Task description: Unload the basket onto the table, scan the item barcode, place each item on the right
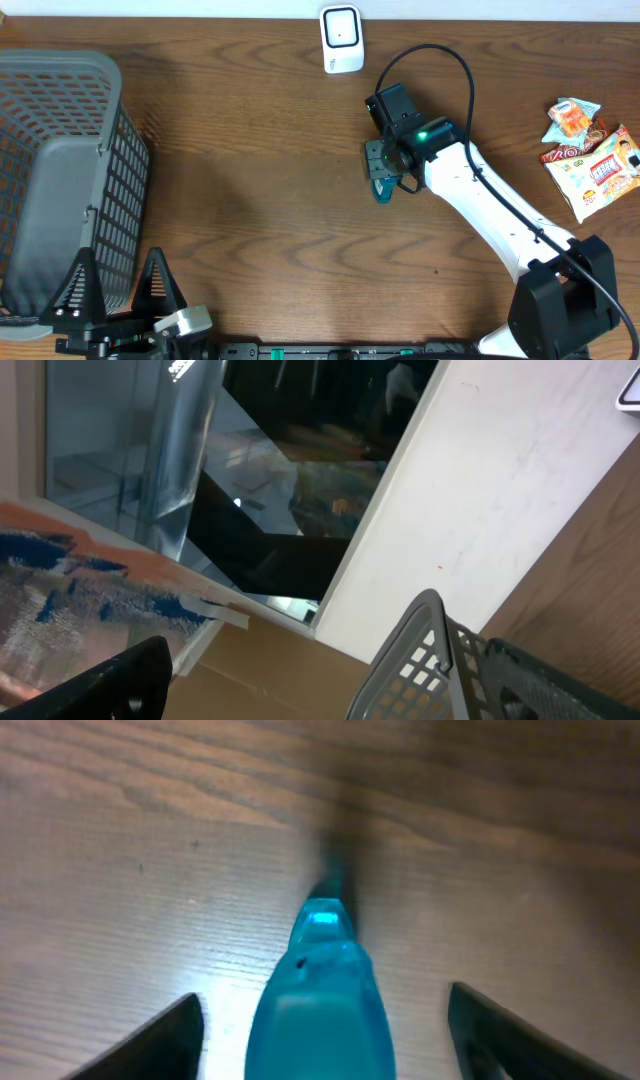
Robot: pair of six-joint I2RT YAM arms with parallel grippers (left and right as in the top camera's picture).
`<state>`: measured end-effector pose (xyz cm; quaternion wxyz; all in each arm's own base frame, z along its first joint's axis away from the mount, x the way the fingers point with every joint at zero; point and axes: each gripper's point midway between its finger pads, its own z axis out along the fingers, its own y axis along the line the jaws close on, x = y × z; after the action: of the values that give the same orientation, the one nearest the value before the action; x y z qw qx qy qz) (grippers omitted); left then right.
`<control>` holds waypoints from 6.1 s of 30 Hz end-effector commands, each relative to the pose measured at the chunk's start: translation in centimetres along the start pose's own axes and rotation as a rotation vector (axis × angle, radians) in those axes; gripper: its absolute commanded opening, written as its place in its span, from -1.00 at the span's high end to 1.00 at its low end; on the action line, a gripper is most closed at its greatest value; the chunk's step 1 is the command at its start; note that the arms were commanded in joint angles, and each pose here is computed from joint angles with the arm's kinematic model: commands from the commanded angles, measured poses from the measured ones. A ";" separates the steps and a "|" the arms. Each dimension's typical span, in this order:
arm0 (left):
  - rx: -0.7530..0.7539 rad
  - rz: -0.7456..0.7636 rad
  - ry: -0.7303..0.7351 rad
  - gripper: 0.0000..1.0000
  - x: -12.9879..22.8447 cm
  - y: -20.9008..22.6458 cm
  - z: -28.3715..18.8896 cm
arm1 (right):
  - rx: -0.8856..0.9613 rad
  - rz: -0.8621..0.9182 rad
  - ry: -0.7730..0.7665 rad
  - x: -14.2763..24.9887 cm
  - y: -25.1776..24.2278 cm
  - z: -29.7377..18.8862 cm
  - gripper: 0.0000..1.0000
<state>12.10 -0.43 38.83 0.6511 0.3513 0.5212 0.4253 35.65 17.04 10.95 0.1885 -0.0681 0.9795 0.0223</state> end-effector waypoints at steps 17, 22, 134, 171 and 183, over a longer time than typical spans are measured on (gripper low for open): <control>-0.003 -0.015 -0.012 -0.95 -0.2 -0.1 -0.2 | 0.095 0.146 -0.105 -0.4 0.5 -1.1 -0.91; -0.003 -0.015 -0.012 -0.95 -0.2 -0.1 -0.2 | 0.169 0.140 -0.138 0.2 0.0 -0.7 -0.86; 0.956 -0.314 -0.201 -0.95 1.1 -27.3 -3.2 | 0.762 -0.215 -0.752 -27.9 -1.8 -1.3 0.98; 0.957 -0.315 -0.201 -0.95 1.1 -27.3 -3.2 | 1.260 -0.136 -0.274 -25.2 -19.7 5.5 0.98; 0.956 -0.315 -0.202 -0.95 1.1 -27.3 -3.2 | 1.067 0.094 0.018 -16.2 -34.7 9.9 0.60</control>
<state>14.29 -9.85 12.98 0.5169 0.5715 0.6374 0.0087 58.94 -13.18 5.17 0.1307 -0.0029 0.8395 -0.5275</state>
